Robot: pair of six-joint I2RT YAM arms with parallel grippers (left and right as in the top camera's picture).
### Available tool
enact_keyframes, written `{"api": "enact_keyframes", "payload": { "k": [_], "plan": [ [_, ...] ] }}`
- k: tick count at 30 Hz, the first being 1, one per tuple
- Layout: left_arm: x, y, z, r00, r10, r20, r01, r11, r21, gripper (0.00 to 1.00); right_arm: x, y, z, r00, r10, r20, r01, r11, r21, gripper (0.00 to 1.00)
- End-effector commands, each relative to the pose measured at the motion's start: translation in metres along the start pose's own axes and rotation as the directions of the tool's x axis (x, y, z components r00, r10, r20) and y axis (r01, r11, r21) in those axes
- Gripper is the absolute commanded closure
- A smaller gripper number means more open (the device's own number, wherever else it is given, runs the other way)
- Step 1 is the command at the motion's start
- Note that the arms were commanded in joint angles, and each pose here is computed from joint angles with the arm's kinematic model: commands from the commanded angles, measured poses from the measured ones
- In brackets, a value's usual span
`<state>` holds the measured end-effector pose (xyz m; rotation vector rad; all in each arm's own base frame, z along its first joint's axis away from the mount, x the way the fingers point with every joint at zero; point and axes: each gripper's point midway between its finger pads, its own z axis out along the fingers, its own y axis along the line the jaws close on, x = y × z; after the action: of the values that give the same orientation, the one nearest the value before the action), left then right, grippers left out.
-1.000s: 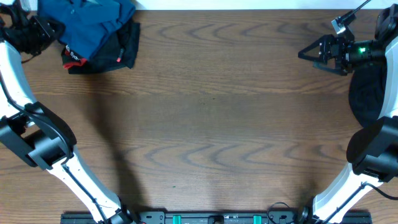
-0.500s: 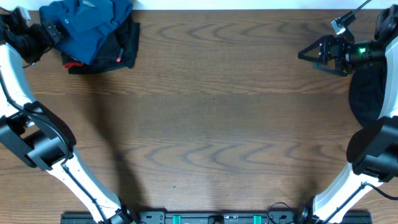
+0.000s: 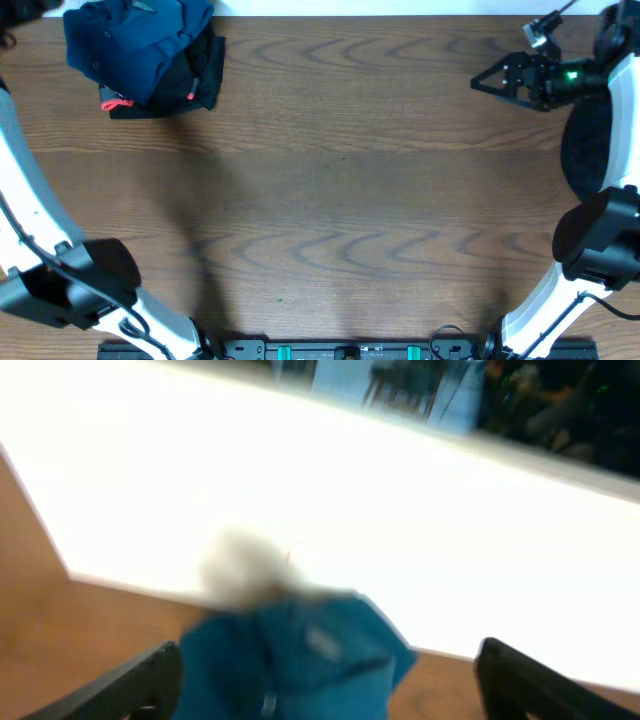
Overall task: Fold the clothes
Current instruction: 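Lift the folded shirt with the left gripper and carry it to the upper left, then lower the teal shirt onto the black pile and open the left gripper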
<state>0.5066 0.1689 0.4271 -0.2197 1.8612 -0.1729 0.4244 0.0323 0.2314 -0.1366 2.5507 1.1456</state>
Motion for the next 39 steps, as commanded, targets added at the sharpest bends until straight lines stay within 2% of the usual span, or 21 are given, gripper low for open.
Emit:
{"api": "enact_keyframes", "payload": {
  "k": [1, 4, 6, 15, 22, 24, 26, 29, 38, 39],
  "plan": [
    [0.027, 0.014, 0.039, 0.999, 0.003, -0.051, -0.008, 0.994, -0.105, 0.08, -0.003, 0.022, 0.008, 0.998, -0.061, -0.003, 0.061, 0.998, -0.013, 0.01],
    [0.044, 0.031, 0.068, 0.998, 0.01, -0.066, -0.024, 0.977, -0.213, 0.08, -0.001, 0.024, 0.017, 0.996, -0.087, -0.032, 0.088, 0.996, 0.018, 0.01],
    [0.063, 0.04, 0.09, 0.995, 0.004, -0.096, -0.027, 0.971, -0.238, 0.07, 0.002, 0.024, 0.022, 0.994, -0.099, -0.054, 0.101, 0.994, 0.044, 0.01],
    [0.182, 0.071, 0.188, 0.967, -0.043, -0.252, -0.016, 0.973, -0.228, 0.08, 0.006, 0.026, 0.03, 0.99, -0.111, -0.084, 0.116, 0.991, 0.063, 0.01],
    [0.3, 0.079, 0.229, 0.893, -0.092, -0.441, -0.01, 0.974, -0.225, 0.08, 0.007, 0.026, 0.03, 0.991, -0.103, -0.085, 0.109, 0.992, 0.063, 0.01],
    [0.315, 0.076, 0.232, 0.879, -0.092, -0.468, -0.014, 0.976, -0.219, 0.08, 0.007, 0.026, 0.03, 0.992, -0.091, -0.084, 0.097, 0.993, 0.064, 0.01],
    [0.312, 0.071, 0.235, 0.884, -0.081, -0.46, -0.019, 0.978, -0.209, 0.08, 0.007, 0.026, 0.03, 0.992, -0.088, -0.086, 0.094, 0.994, 0.064, 0.01],
    [0.283, 0.062, 0.233, 0.913, -0.058, -0.405, -0.025, 0.98, -0.196, 0.08, 0.007, 0.026, 0.03, 0.992, -0.086, -0.087, 0.092, 0.994, 0.064, 0.01],
    [0.131, 0.003, 0.185, 0.99, 0.045, -0.131, -0.063, 0.989, -0.134, 0.08, 0.007, 0.026, 0.03, 0.992, -0.087, -0.087, 0.092, 0.994, 0.064, 0.01],
    [0.123, -0.001, 0.181, 0.992, 0.052, -0.113, -0.066, 0.989, -0.128, 0.08, 0.007, 0.026, 0.03, 0.992, -0.087, -0.087, 0.093, 0.994, 0.064, 0.01]
  ]
}}
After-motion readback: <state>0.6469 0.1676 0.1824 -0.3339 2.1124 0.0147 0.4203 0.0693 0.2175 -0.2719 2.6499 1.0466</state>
